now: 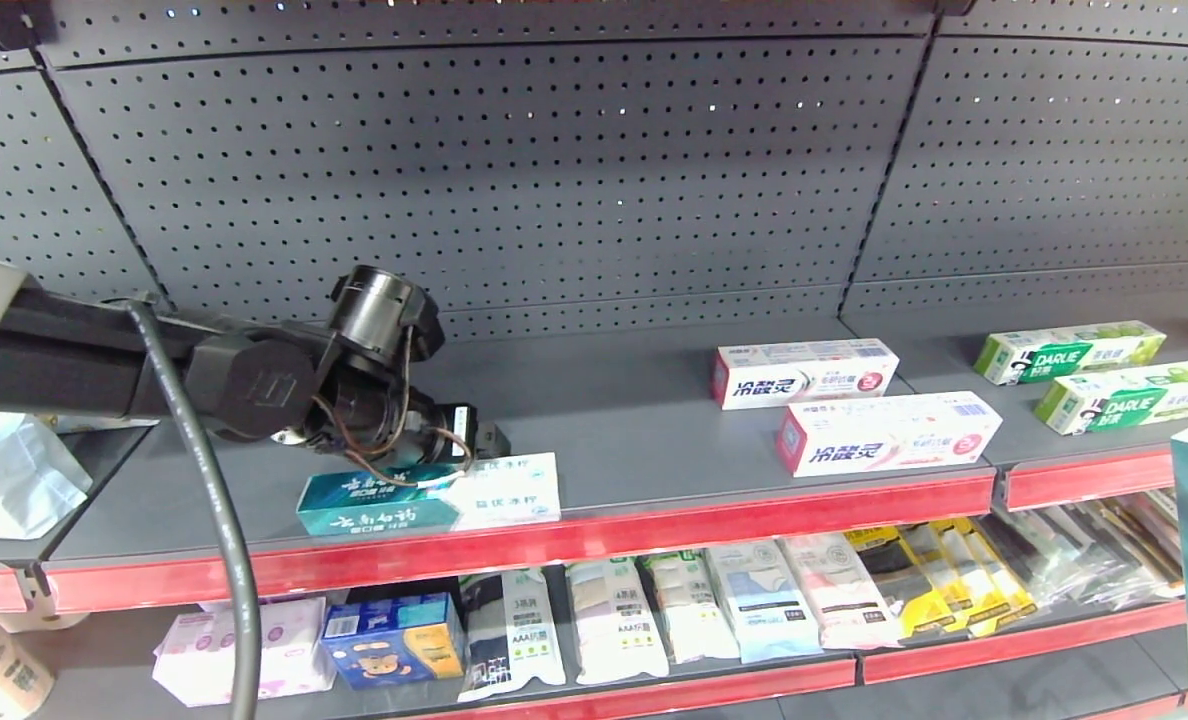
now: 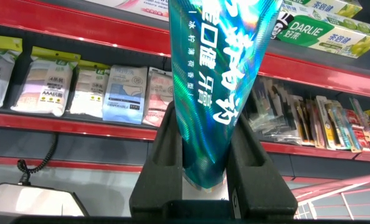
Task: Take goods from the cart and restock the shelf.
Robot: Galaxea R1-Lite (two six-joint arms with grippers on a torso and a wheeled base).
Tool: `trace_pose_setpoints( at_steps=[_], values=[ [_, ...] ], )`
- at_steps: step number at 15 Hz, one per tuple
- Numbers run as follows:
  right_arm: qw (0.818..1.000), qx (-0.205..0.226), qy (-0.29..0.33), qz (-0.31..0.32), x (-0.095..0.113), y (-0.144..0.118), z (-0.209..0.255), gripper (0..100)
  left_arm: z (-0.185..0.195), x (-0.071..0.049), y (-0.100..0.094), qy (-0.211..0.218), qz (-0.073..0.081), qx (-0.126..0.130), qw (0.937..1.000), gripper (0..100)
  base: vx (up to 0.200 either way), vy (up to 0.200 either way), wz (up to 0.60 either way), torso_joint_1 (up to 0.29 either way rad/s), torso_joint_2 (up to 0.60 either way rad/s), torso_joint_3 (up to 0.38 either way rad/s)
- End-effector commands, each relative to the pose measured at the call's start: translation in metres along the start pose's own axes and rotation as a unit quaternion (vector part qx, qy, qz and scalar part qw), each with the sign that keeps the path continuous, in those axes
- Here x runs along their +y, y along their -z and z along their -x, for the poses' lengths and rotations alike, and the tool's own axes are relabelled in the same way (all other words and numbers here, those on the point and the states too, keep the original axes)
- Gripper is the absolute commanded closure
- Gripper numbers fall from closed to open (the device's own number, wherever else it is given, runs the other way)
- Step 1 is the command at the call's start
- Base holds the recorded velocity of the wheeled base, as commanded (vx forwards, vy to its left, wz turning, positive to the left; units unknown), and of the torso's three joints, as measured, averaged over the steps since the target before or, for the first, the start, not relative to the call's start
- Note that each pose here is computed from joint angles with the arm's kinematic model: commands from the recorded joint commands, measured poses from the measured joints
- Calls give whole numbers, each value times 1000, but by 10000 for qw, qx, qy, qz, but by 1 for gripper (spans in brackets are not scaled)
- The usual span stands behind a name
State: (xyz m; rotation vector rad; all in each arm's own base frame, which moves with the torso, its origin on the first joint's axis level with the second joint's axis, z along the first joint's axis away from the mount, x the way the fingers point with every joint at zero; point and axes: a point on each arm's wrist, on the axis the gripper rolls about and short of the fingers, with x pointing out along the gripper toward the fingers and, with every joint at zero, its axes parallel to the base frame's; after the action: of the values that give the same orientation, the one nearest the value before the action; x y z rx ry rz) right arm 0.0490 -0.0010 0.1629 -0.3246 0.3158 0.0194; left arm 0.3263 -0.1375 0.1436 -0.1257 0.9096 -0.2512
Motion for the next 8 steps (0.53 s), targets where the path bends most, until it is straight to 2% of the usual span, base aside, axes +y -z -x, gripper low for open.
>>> trace_pose_setpoints(
  at_steps=[1,8],
  values=[
    [10000,20,-6,1,0,1,0,100,-6,0,1,14,-1,24,10000,0,0,0,0,0,0,0],
    [10000,5,-1,0,0,0,0,100,-7,-3,1,242,-9,83,9997,0,0,0,0,0,0,0]
  ],
)
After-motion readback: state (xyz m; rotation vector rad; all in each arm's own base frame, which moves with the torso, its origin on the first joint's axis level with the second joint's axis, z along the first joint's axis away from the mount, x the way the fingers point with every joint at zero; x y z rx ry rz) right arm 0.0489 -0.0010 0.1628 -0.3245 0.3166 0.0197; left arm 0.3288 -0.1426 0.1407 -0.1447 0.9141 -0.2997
